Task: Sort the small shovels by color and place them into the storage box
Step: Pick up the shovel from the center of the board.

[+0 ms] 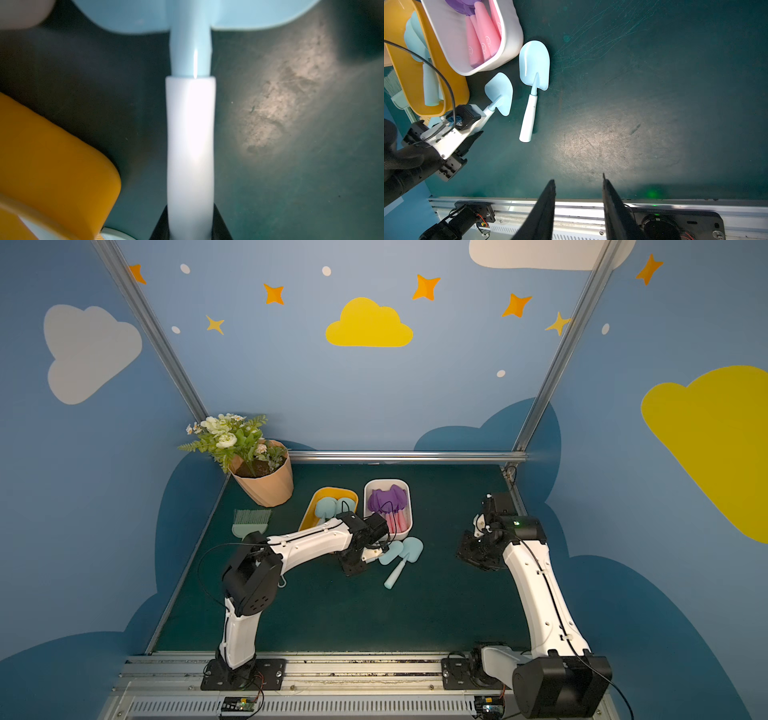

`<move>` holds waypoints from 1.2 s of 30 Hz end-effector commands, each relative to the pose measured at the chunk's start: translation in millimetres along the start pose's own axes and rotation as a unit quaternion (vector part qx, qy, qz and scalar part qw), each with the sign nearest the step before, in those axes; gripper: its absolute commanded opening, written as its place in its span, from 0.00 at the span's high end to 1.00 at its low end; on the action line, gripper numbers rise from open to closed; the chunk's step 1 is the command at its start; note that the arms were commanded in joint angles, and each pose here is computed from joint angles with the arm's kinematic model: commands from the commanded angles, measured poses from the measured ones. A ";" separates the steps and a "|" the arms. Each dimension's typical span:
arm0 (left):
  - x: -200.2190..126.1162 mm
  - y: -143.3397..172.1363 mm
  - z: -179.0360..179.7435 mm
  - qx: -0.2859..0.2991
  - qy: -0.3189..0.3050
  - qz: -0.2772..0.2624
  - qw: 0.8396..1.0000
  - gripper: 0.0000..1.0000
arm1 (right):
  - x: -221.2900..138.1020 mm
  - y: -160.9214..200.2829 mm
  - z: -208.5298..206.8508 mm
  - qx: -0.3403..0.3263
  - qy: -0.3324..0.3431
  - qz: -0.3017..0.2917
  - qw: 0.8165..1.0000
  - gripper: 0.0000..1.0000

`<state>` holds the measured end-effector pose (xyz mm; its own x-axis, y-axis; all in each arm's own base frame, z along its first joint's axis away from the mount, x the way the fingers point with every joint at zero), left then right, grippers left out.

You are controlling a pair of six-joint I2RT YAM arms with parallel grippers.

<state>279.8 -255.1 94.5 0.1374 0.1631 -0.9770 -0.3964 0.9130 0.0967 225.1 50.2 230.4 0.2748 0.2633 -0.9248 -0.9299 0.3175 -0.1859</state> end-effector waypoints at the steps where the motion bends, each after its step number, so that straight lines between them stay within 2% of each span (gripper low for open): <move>1: -16.3 8.3 -3.4 -0.008 0.002 0.001 1.000 0.98 | -3.4 2.9 0.5 0.002 -0.008 -0.005 1.000 0.61; 7: -29.5 17.7 -14.2 -0.004 0.003 0.003 1.000 0.98 | -6.2 3.8 1.7 0.003 -0.013 -0.009 1.000 0.61; 11: -42.5 27.6 -18.7 -0.023 0.003 -0.007 1.000 0.98 | -10.1 4.7 3.9 0.001 -0.021 -0.014 1.000 0.61; 15: -62.4 38.1 -16.8 -0.065 0.000 -0.029 0.997 0.98 | -13.1 6.3 5.2 0.000 -0.028 -0.019 0.999 0.61; 23: -108.1 52.1 16.5 -0.178 -0.030 -0.051 0.982 0.98 | -15.5 9.1 9.7 0.001 -0.047 -0.017 0.999 0.61; 26: -125.1 56.5 36.2 -0.231 -0.034 -0.060 0.971 0.98 | -15.6 10.9 13.2 0.004 -0.062 -0.013 0.998 0.61; 31: -155.5 64.1 75.4 -0.335 -0.008 -0.089 0.938 0.98 | -17.1 12.9 14.6 0.005 -0.070 -0.015 0.997 0.61; 36: -162.5 68.9 100.5 -0.397 -0.003 -0.076 0.915 0.98 | -16.7 15.0 14.5 0.008 -0.072 -0.013 0.997 0.61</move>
<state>326.1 -187.1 288.5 0.3440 0.0198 -0.9388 -0.8483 0.4352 -0.3017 212.5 62.5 248.7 0.3305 0.3685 -0.8689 -0.9198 0.3322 -0.2090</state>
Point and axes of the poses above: each gripper's point midway between its finger pads, its own x axis out along the fingers, its own z axis along the line the jaws close on, y = z × x, the point moved 4 cm from there along -x, back along the fingers, and after that the axes turned 2 degrees about x, right-handed, at the moved point
